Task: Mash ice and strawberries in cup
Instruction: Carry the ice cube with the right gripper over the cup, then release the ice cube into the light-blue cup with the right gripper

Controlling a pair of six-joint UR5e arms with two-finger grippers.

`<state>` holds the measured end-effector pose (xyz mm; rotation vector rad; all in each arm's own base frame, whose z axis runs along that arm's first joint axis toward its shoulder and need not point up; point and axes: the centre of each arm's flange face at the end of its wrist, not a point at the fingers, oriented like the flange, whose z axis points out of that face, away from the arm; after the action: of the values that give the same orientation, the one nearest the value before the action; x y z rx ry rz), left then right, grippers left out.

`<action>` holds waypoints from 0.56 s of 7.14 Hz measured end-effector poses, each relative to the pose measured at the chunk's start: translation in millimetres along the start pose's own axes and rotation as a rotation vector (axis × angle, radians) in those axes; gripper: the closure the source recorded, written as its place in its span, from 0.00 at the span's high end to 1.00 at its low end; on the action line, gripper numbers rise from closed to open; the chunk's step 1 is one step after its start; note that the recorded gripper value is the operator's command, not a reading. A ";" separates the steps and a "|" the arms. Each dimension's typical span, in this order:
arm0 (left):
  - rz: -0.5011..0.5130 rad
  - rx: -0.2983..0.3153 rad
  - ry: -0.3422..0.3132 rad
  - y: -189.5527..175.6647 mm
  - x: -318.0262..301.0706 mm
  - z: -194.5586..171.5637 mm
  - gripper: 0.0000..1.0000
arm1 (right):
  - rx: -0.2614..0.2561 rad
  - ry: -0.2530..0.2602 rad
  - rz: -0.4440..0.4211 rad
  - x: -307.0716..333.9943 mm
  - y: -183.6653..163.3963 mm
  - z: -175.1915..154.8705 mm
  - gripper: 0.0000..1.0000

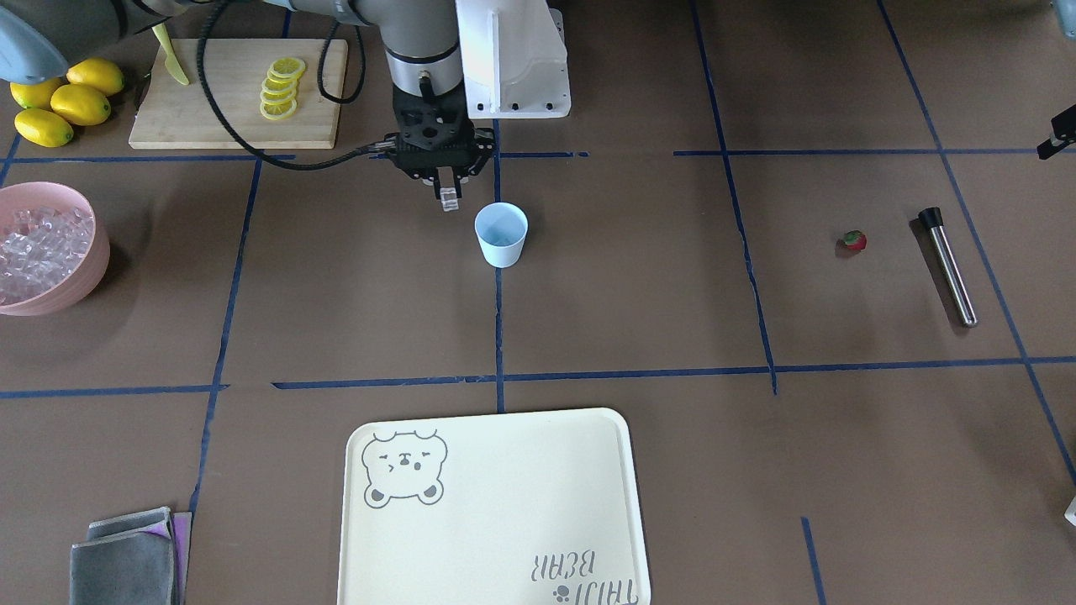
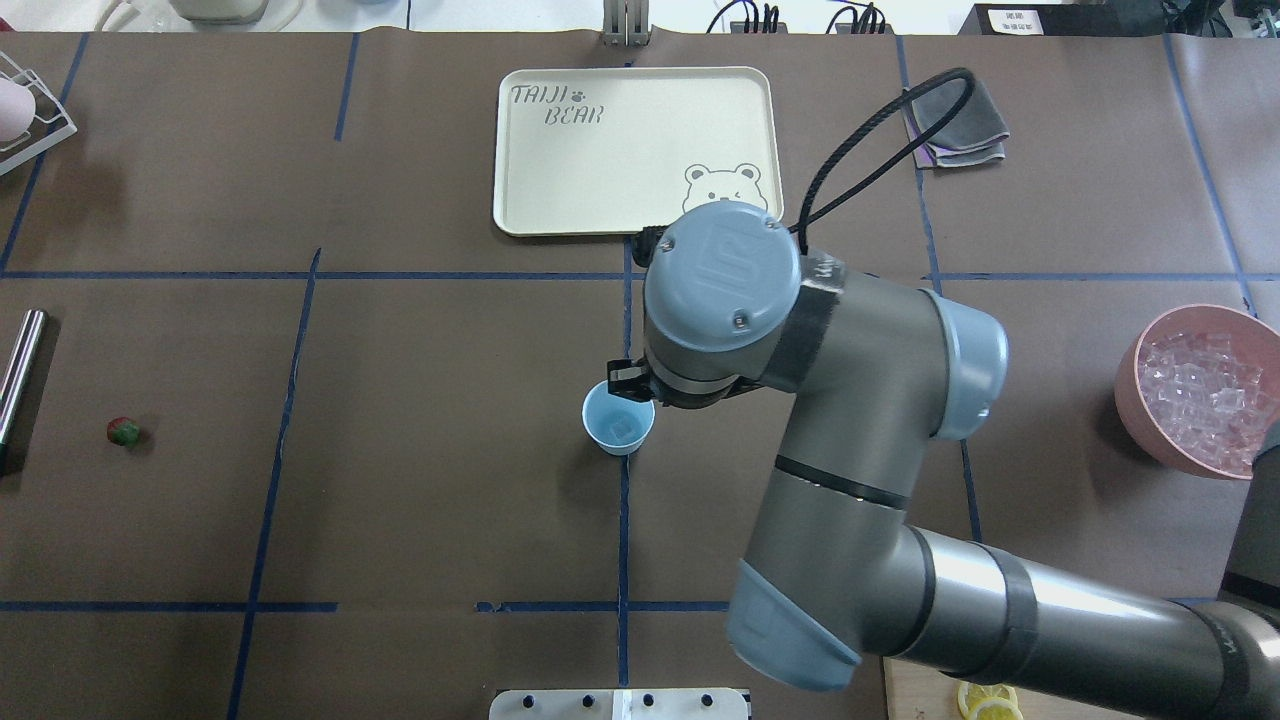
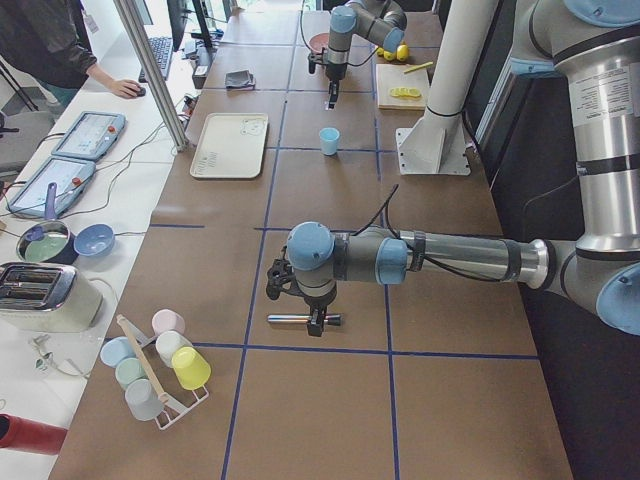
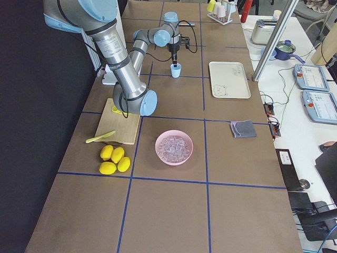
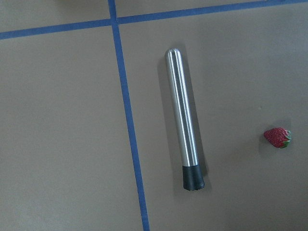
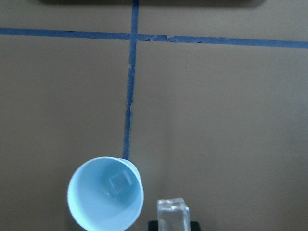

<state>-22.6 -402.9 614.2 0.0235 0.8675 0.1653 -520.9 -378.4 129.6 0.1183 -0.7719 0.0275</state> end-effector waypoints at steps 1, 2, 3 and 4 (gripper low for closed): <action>0.002 -0.003 0.000 -0.3 0.9 1.2 1.00 | 0.000 0.009 0.020 -22.0 1.7 9.1 0.07; 0.003 -0.005 0.000 -0.4 1.3 1.8 1.00 | 0.011 0.006 0.032 -35.9 1.6 19.4 0.07; 0.004 -0.005 0.001 -0.5 1.6 2.1 1.00 | 0.020 -0.001 0.038 -42.9 0.4 29.0 0.13; 0.005 -0.006 0.001 -0.6 1.9 2.3 1.00 | 0.022 -0.002 0.039 -45.3 0.3 35.5 0.52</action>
<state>-19.6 -403.0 614.2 0.0202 0.8677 0.1723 -577.9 -381.4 123.3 0.1244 -0.7760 0.0735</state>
